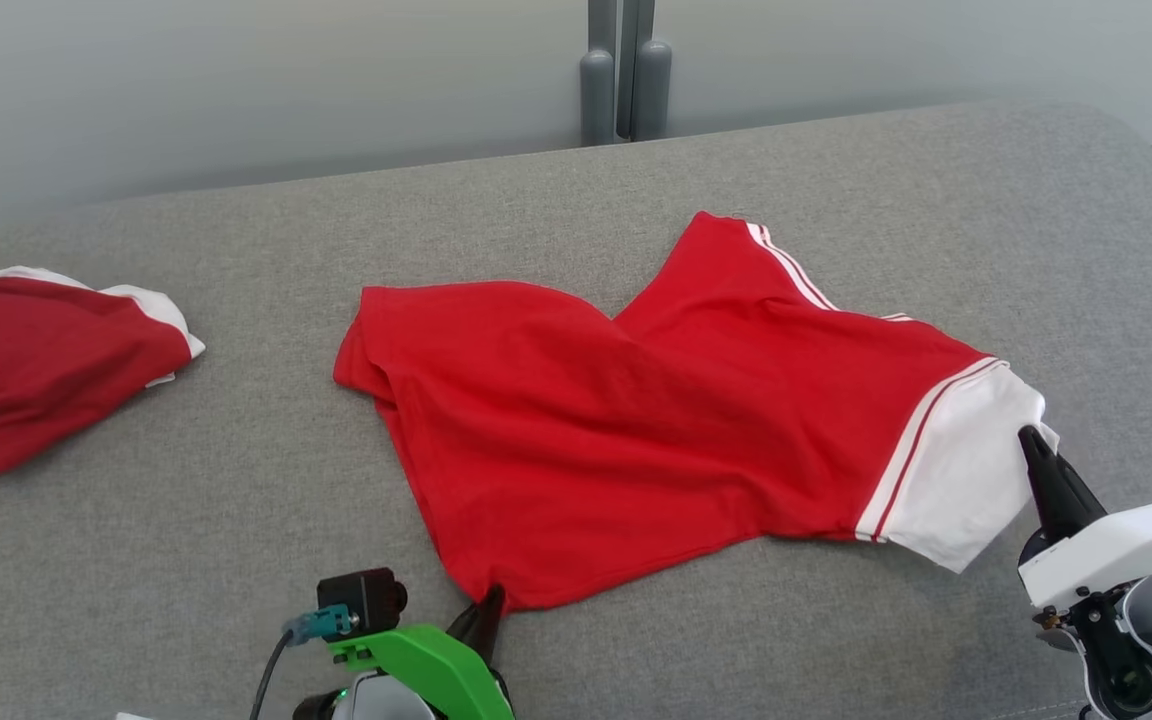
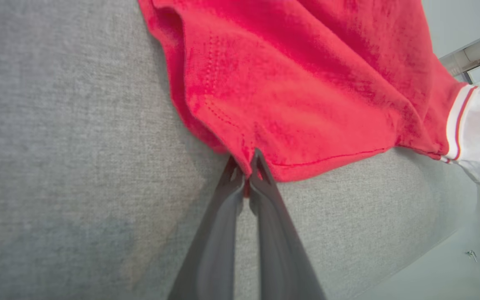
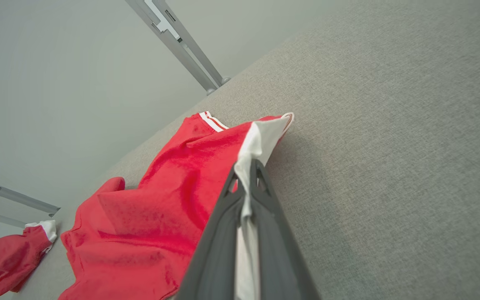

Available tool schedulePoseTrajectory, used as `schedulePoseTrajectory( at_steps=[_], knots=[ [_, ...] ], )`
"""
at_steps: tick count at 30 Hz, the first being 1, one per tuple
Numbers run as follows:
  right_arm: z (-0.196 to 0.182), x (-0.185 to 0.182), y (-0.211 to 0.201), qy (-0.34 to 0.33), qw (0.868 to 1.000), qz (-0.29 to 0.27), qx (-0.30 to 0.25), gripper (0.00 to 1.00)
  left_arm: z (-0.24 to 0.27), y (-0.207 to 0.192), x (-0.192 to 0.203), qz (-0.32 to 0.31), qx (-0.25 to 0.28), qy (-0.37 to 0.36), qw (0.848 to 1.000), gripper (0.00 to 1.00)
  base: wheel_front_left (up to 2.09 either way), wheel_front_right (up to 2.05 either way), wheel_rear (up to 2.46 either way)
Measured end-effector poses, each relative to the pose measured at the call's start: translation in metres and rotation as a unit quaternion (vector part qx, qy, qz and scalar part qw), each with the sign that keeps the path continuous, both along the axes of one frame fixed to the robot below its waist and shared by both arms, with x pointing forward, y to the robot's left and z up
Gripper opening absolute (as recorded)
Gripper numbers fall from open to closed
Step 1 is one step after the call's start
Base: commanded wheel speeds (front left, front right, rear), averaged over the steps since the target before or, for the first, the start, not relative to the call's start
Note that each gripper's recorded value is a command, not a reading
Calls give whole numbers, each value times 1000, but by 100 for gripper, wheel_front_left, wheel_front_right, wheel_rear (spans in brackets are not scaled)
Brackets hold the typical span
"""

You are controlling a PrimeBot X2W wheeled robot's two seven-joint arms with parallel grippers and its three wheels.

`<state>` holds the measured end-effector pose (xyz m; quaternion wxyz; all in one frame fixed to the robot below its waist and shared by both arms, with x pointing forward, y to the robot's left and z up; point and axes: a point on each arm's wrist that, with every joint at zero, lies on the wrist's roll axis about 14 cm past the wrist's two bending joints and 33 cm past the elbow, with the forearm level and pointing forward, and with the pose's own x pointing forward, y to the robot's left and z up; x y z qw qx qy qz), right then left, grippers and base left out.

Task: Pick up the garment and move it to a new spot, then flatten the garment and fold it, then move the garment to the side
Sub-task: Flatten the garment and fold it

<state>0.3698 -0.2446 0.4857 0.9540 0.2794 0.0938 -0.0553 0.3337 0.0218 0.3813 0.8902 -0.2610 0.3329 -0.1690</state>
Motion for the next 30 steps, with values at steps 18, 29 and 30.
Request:
schedulePoseTrajectory(
  at_steps=[18, 29, 30],
  knots=[
    [105, 27, 5, -155, 988, 20, -16, 0, 151, 72, 63, 83, -10, -253, 964, 0, 0, 0, 0],
    [204, 11, 16, -289, 956, 49, -12, 0, 284, 95, 69, 82, -8, -414, 907, 0, 0, 0, 0],
    [214, 8, 17, -303, 952, 50, -11, 0, 295, 95, 69, 80, -7, -425, 901, 0, 0, 0, 0]
  ],
)
